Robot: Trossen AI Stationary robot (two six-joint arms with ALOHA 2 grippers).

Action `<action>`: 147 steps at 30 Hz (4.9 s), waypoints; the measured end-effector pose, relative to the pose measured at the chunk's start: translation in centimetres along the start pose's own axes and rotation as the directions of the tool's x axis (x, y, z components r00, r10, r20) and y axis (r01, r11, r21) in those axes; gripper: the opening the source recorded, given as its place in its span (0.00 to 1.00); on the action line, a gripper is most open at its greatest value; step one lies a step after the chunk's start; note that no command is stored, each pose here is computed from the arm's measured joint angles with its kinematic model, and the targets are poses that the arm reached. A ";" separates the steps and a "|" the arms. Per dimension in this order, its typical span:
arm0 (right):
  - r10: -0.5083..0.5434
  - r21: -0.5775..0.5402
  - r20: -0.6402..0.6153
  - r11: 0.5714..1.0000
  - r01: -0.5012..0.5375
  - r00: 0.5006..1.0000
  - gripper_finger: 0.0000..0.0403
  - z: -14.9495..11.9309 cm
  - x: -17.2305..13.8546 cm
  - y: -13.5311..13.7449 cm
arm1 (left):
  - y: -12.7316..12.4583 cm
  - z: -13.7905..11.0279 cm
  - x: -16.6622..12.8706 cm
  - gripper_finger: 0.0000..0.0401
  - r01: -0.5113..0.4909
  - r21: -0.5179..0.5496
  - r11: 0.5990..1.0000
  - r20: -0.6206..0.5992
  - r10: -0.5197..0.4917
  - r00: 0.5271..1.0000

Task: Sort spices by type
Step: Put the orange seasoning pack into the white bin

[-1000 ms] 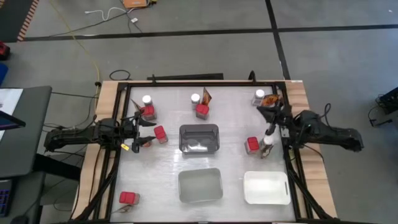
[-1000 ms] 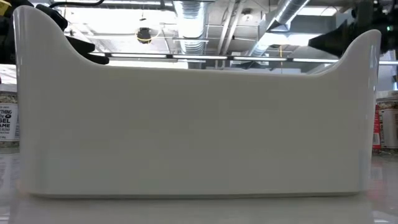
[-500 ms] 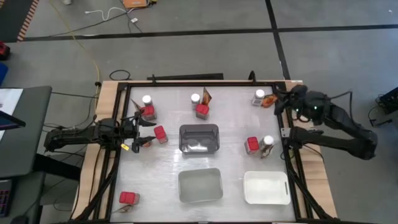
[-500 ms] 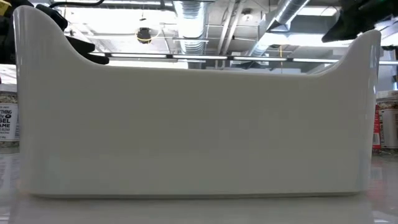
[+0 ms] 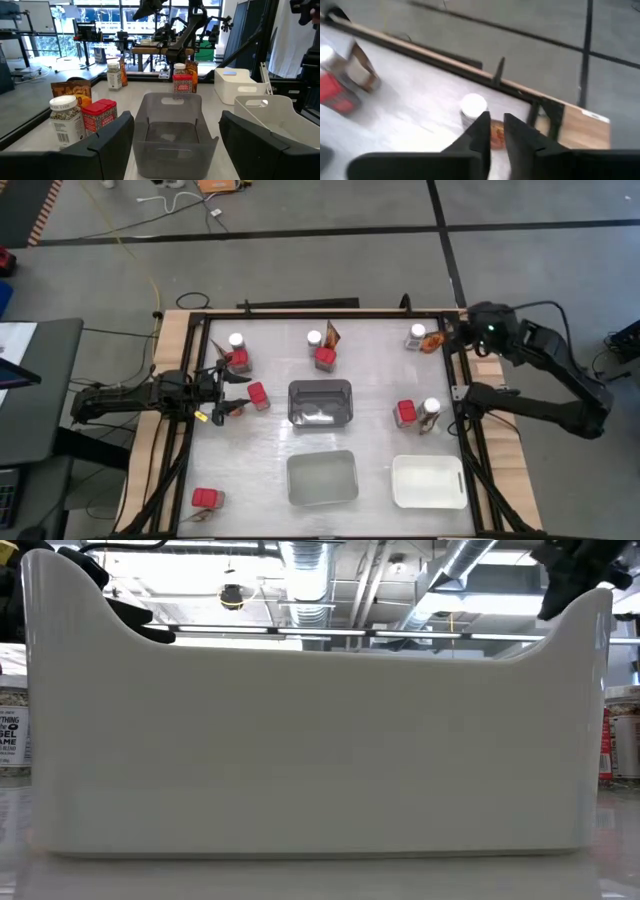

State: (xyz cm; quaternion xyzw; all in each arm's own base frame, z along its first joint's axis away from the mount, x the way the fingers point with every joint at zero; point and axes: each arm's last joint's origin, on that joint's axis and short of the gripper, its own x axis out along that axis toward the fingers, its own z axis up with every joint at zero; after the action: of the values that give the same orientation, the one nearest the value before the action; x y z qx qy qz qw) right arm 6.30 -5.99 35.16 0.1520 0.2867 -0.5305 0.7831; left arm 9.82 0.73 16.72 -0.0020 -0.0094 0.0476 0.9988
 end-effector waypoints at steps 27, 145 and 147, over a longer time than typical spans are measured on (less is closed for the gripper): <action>-0.288 -0.645 -0.598 0.727 -0.235 0.748 0.56 3.1 14.5 3.5 | 0.0 0.0 0.0 0.70 0.000 0.000 1.000 0.000 0.000 1.000; 0.146 -0.482 -0.765 0.516 -0.708 0.627 0.03 -11.8 -14.8 14.9 | 0.0 0.0 0.0 0.70 -0.001 0.000 1.000 0.000 0.001 1.000; 0.144 -0.481 -0.767 0.515 -0.709 0.625 0.03 -11.9 -14.9 14.8 | 0.0 0.0 0.0 0.70 -0.001 0.000 1.000 0.000 0.001 1.000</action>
State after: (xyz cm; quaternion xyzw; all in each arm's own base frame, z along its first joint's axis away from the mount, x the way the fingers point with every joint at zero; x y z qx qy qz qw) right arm 12.38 17.33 33.86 0.0548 0.6762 -0.0454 0.7333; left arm 9.82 0.73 16.72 -0.0020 -0.0094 0.0481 0.9988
